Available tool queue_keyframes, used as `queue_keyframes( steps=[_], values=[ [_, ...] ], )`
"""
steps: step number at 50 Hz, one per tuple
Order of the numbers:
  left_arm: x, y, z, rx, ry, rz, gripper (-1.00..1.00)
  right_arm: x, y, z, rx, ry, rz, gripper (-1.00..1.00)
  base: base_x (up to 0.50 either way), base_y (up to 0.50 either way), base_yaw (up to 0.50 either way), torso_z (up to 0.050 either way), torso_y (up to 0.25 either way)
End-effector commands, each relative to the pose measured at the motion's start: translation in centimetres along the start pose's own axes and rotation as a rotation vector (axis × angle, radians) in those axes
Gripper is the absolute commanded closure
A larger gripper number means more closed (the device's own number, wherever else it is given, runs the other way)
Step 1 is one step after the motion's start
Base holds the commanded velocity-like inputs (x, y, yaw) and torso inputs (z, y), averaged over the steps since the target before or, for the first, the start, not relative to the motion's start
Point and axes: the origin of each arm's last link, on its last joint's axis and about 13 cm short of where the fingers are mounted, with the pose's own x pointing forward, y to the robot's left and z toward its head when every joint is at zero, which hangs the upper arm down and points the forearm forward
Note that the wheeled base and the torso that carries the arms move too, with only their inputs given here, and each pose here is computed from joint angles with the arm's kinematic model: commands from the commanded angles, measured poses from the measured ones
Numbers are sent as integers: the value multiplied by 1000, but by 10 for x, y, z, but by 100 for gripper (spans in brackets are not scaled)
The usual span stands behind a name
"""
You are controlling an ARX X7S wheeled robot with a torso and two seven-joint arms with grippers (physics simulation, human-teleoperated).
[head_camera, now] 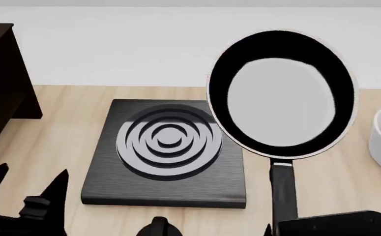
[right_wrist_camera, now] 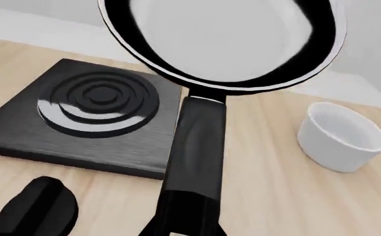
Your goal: Put the frying pan on the cabinet shelf.
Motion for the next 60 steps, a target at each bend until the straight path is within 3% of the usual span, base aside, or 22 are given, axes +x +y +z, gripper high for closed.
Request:
queue_keyframes(
  steps=[1,4,6,11,15,18,20,21,24,26,29,35,39,44,45,47,50,52,60],
  values=[
    [20,-2,27,-112,43,-184,-100,-2,8,37,-161,-149,34,100,0,0,0,0,11],
    [22,-4,35,-113,42,-238,-100,-1,7,46,-181,-169,40,100,0,0,0,5,0],
    [25,-4,41,-67,53,-286,-100,-1,6,51,-195,-177,47,100,0,0,0,0,5],
    [41,4,45,-125,115,-293,-100,-3,4,63,-228,-212,62,100,0,0,0,0,0],
    [39,3,53,-217,141,-378,-100,-5,8,67,-184,-243,124,100,0,0,0,0,3],
    [39,6,67,-370,191,-350,-100,-5,14,66,-197,-255,143,100,0,0,0,0,4],
    [37,5,68,-259,207,-399,-100,-5,16,65,-197,-259,150,100,0,0,0,0,0],
    [37,5,67,-263,222,-396,-100,-4,17,65,-200,-262,151,100,0,0,0,0,0],
    [39,4,69,-346,230,-434,-100,-4,19,65,-211,-268,159,100,0,0,0,0,3],
    [42,5,67,-430,235,-374,-100,-6,20,65,-202,-269,179,100,0,0,0,0,0],
    [39,2,65,-398,237,-440,-100,-7,22,65,-190,-277,185,100,0,0,0,0,3],
    [39,-3,65,-343,237,-447,-100,-9,25,65,-194,-285,205,100,0,0,0,2,2],
    [34,-10,71,-373,233,-505,-100,-9,27,64,-205,-284,212,100,0,0,0,0,0],
    [32,-20,70,-324,286,-527,-100,-8,29,62,-223,-285,214,100,0,0,0,0,2],
    [33,-22,70,-356,300,-510,-100,-9,29,62,-224,-285,216,100,0,0,0,0,0],
    [33,-24,69,-337,290,-513,-100,-9,30,63,-228,-287,217,100,0,0,0,0,5],
    [32,-28,66,-239,272,-547,-100,-9,31,62,-226,-287,221,100,0,0,0,0,0],
    [32,-30,66,-281,292,-538,-100,-9,31,62,-226,-289,225,100,0,0,0,5,5],
    [29,-40,64,-331,332,-596,-100,-8,33,59,-230,-291,230,100,0,0,0,0,1]
  ],
)
